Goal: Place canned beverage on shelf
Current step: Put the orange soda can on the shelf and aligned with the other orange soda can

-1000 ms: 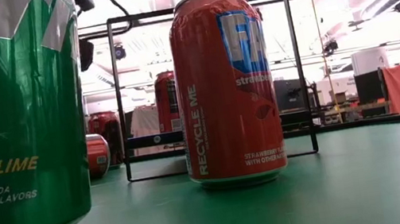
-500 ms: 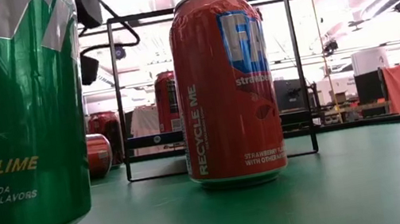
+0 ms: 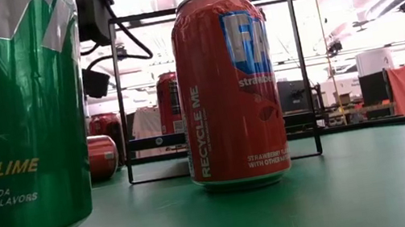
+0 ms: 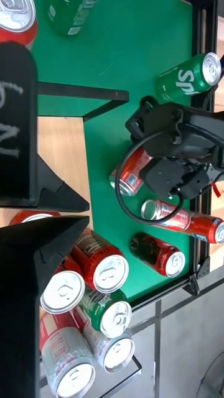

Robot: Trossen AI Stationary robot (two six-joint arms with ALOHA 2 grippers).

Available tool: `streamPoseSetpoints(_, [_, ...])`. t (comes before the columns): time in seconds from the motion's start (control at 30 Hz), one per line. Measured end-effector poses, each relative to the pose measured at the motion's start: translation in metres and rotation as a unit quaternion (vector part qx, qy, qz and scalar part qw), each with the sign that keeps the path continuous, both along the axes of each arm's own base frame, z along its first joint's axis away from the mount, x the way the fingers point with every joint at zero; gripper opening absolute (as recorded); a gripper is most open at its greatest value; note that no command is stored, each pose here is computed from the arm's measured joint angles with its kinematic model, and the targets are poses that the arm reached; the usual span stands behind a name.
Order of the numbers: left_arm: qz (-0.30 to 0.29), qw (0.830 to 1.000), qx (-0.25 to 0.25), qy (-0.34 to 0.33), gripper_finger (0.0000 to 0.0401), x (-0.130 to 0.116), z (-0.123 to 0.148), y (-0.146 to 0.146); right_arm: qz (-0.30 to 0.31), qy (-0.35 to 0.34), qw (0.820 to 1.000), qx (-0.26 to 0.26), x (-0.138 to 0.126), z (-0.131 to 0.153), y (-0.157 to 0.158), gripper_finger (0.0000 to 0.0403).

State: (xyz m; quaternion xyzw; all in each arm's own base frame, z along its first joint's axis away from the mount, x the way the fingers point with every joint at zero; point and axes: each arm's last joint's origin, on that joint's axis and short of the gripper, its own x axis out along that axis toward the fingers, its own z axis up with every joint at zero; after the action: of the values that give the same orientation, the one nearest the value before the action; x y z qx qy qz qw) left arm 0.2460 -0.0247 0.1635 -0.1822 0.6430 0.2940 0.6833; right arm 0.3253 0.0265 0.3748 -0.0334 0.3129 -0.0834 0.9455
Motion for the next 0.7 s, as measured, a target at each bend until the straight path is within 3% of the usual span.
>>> streamPoseSetpoints(0.43, [-0.008,1.000,0.008,-0.004,0.0270,-0.002,0.001,-0.003,0.000,0.001,1.000,-0.001,0.000,-0.001,0.000,0.0013])
streamPoseSetpoints(0.7, [-0.018,1.000,0.008,-0.004,0.0270,-0.011,0.035,-0.002,0.001,0.002,1.000,-0.001,0.000,-0.001,0.000,0.0013])
